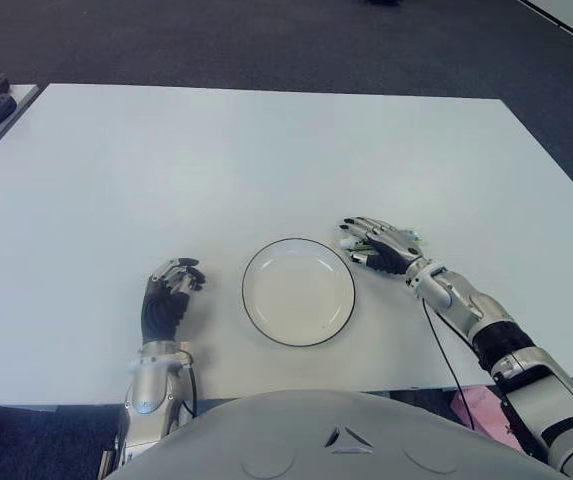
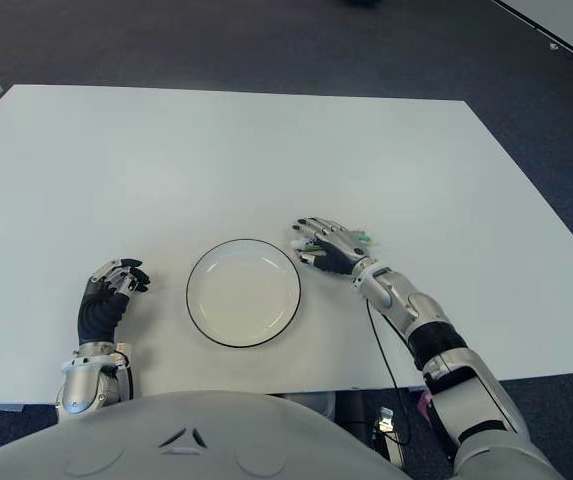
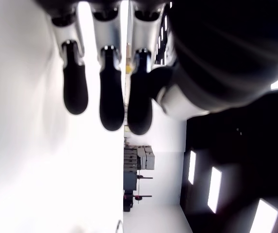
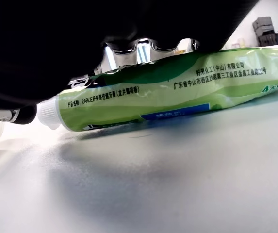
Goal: Put the toothpaste on the table into the plate.
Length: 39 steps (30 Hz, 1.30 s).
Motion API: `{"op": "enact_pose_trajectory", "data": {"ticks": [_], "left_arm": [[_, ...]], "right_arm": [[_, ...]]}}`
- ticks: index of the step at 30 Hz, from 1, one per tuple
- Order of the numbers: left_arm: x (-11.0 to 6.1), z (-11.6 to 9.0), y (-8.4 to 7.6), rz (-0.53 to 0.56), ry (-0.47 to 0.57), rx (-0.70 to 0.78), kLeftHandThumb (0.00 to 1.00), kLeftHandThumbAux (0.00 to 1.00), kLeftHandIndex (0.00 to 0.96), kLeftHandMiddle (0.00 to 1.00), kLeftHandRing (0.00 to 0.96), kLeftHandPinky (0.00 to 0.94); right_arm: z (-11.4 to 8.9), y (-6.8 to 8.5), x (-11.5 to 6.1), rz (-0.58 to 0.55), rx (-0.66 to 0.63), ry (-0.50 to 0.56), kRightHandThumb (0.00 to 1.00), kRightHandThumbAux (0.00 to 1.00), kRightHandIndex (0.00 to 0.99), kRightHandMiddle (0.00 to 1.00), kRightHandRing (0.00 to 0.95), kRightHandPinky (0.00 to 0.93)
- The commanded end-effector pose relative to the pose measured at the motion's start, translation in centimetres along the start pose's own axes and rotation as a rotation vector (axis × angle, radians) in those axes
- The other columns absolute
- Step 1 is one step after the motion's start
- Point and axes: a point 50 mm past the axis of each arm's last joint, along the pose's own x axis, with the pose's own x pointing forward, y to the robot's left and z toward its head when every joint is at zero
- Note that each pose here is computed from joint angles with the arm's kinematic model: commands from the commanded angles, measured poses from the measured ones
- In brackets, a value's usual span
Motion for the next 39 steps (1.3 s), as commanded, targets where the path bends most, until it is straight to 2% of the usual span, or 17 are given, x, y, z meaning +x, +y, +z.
{"op": "enact_pose_trajectory", "data": {"ticks": [1, 18, 35, 39], "left_arm": [[-0.1, -0.1, 0.3, 0.003, 0.025, 0.008, 0.701, 0.72, 0.432, 0.558, 0.534, 0.509], [-0.3, 0.1, 0.9, -0.02, 0.006, 0.006, 0.699, 0.719, 0.432, 0.571, 0.55, 0.523], [-0.3, 0.2, 1.2, -0.01, 0.012, 0.023, 0.699, 0.72, 0.432, 0.577, 0.552, 0.521], [-0.3, 0.3, 1.2, -0.006, 0.011, 0.029, 0.7, 0.72, 0.433, 0.577, 0.55, 0.52]], "right_arm": [[0.0, 2.7, -1.1, 0.059, 0.056, 0.051, 0.53, 0.134, 0.0, 0.0, 0.0, 0.0], [0.3, 3.4, -1.6, -0.014, 0.112, 0.079, 0.582, 0.19, 0.0, 0.0, 0.0, 0.0], [0.1, 4.1, -2.4, -0.035, 0.107, 0.087, 0.556, 0.254, 0.007, 0.0, 0.0, 0.0], [0.0, 4.2, -2.4, -0.052, 0.117, 0.096, 0.559, 0.322, 0.06, 0.0, 0.0, 0.038]]}}
